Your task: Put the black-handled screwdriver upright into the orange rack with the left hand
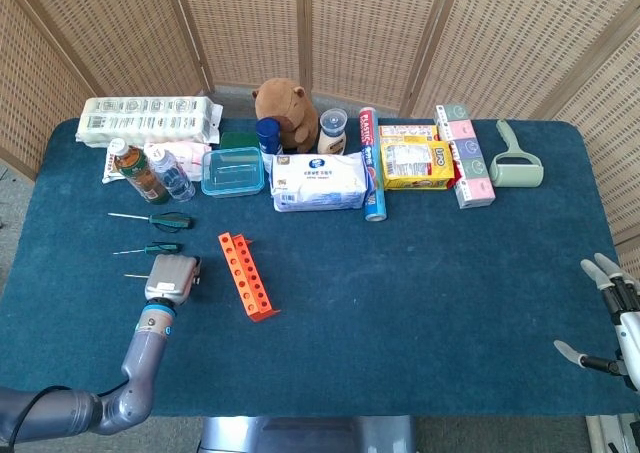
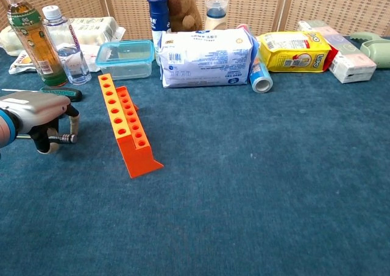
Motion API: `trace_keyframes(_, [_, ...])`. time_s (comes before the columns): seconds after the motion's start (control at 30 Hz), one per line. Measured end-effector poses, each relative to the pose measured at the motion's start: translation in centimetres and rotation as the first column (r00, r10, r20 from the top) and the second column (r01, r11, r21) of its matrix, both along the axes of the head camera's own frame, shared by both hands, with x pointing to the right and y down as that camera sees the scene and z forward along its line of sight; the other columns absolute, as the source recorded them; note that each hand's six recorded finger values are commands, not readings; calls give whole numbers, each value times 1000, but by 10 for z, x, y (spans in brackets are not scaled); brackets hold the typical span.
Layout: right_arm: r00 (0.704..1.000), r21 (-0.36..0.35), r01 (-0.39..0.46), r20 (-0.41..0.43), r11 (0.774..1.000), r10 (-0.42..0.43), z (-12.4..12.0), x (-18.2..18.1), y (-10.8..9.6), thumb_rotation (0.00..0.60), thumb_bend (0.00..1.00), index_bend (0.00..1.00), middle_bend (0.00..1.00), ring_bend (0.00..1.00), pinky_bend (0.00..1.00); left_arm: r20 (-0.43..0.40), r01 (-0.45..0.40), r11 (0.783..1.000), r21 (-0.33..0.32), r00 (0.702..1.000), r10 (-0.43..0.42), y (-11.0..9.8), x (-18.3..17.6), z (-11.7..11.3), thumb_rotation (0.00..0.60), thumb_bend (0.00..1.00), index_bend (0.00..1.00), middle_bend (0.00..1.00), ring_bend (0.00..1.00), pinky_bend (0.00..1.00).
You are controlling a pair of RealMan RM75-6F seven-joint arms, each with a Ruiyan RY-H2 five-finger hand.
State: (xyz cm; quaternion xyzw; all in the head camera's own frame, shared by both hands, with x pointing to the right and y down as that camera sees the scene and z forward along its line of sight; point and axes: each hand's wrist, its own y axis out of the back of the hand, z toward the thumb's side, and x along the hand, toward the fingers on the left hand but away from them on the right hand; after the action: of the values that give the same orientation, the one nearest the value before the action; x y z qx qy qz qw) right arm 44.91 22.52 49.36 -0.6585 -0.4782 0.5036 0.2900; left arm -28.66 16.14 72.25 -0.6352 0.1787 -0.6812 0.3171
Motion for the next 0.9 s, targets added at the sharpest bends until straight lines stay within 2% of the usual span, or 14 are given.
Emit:
trace_keyframes(0.17, [1000, 1, 1, 3, 1000, -1, -1, 0, 0, 600, 51, 55, 0, 0, 0, 12, -9, 1000, 11, 1000, 9, 0, 1, -1, 600, 384, 434, 996, 960, 973])
trace_keyframes(0.4, [1000, 3, 0, 7, 1000, 0, -2, 1, 0, 600, 51, 55, 0, 0, 0, 28, -12, 1000, 17, 1000, 12, 0, 2, 0, 600, 413, 493, 996, 960, 973])
trace_keyframes(0.9, [1000, 1, 0, 11, 1000, 0, -2, 1, 0, 600, 51, 55, 0, 0, 0, 16, -8, 1000, 26, 1000, 7, 0, 4, -8, 600, 476, 499, 996, 960, 973])
